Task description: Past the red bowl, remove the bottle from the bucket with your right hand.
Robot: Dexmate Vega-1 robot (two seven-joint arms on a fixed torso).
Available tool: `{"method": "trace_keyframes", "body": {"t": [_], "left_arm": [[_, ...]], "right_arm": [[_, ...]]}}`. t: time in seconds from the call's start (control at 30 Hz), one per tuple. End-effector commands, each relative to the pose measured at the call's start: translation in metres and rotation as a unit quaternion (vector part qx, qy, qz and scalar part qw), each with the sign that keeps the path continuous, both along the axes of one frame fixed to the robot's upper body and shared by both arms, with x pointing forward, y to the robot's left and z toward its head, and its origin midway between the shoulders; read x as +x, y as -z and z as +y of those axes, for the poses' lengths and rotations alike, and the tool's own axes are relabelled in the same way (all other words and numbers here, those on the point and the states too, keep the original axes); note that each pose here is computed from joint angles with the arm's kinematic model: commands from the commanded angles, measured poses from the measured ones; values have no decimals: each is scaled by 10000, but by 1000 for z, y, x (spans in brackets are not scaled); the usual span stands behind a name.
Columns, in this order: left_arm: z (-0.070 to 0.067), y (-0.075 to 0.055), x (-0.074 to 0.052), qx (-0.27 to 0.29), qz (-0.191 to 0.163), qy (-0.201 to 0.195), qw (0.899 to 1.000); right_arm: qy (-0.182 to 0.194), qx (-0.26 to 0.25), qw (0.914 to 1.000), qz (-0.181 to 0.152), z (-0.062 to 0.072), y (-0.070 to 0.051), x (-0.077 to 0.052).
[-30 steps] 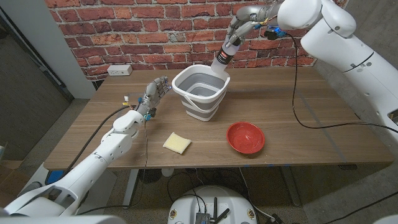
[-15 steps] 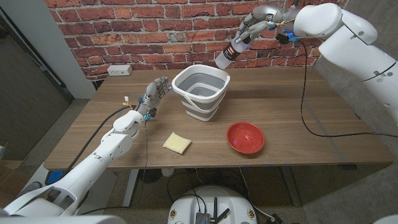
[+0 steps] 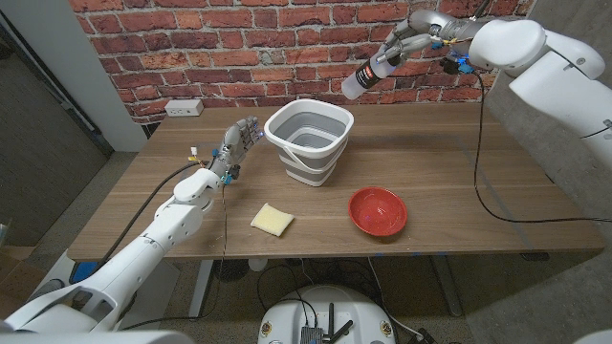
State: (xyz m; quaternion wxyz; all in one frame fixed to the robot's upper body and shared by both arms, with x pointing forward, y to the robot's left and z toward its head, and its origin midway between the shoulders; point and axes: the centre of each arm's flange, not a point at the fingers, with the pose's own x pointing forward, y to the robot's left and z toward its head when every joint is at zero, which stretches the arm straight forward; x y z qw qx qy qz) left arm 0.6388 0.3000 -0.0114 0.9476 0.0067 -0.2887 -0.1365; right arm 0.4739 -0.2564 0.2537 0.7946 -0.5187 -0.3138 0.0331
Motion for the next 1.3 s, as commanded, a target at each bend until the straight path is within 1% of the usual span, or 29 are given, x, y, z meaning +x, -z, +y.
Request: {"method": "trace_keyframes", "body": {"t": [0.03,0.33,0.43,0.63,0.77,0.9,1.03,1.17,1.23,1.3], "left_arm": [[-2,-4,5,51,5,44,10000],[-4,-10,9,90,-44,76,9999],[-6,-10,10,94,-30,94,9999],[-6,-8,9,87,-21,65,9999],[-3,-9,9,147,23,43,9999],[0,-13,8,137,-21,-13,9999],[3,-14,8,92,-39,-52,9999],[6,-16,9,-26,-53,2,10000],[7,-19,9,34,-56,-18,10000],[9,-21,9,25,-77,-38,10000]], "right_arm": [[198,509,9985,13,-29,14,1],[362,903,9951,181,-55,30,10],[422,944,9942,303,-62,34,13],[711,947,9920,439,-70,43,18],[974,832,9905,495,-72,45,20],[1118,767,9896,489,-74,45,21],[1327,620,9880,499,-74,45,21],[1603,330,9849,563,-70,42,23],[1737,156,9829,591,-65,39,23],[1795,17,9819,604,-62,35,24]]}}
